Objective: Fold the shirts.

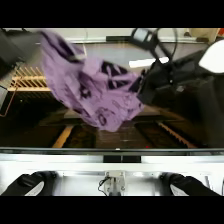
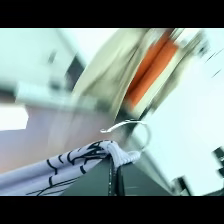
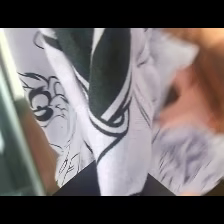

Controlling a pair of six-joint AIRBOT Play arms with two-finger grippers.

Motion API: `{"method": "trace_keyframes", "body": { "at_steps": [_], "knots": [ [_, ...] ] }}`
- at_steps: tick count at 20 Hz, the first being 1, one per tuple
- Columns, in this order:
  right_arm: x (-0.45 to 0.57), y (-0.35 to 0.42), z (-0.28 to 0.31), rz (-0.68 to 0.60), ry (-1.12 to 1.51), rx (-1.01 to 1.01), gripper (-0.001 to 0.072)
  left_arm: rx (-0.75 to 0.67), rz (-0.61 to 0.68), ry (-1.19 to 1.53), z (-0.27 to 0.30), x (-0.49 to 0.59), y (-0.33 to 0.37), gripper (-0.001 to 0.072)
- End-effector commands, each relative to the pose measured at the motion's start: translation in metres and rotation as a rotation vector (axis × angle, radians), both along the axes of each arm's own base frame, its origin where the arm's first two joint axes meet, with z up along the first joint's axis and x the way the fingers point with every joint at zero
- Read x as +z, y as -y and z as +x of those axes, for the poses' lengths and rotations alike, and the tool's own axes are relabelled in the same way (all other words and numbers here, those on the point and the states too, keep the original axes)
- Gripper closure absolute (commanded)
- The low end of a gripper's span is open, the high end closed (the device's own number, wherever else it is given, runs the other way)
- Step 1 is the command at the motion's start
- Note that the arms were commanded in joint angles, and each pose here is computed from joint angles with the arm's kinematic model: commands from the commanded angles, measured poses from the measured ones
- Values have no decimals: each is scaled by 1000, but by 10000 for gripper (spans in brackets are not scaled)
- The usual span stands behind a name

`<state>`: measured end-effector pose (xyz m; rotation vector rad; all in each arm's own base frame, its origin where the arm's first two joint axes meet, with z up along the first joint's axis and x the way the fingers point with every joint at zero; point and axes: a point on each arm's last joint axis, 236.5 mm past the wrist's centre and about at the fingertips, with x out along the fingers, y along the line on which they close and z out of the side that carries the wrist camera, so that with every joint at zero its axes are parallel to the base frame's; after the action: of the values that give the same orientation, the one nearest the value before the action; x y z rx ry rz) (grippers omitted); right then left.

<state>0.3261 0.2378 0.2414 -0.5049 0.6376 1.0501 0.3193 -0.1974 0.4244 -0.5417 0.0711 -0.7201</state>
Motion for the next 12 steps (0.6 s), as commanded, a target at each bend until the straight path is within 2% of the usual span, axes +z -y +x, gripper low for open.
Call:
{"method": "trace_keyframes", "body": {
  "at_steps": [1, 2, 3, 4, 5, 6, 9, 12],
  "knots": [
    [74, -8, 10, 169, 155, -87, 655, 25, -8, 173, -24, 64, -9, 642],
    [87, -6, 6, 194, 173, -100, 655, 40, 14, 184, -23, 64, -11, 641],
    [96, -4, 1, 211, 181, -112, 655, 47, 47, 180, -20, 58, -10, 604],
    [103, 0, -4, 222, 187, -128, 655, 36, 79, 167, -19, 50, -7, 368],
    [108, 4, -6, 227, 192, -150, 655, 9, 109, 139, -18, 39, 0, 61],
    [113, 8, -7, 237, 200, -174, 656, -21, 138, 110, -19, 28, 6, 34],
    [134, 19, 5, 299, 253, -272, 655, -69, 185, 73, -27, 14, 14, 35],
    [151, 31, 17, 330, 326, -342, 655, -52, 259, 180, -38, 24, 10, 35]
  ]
}}
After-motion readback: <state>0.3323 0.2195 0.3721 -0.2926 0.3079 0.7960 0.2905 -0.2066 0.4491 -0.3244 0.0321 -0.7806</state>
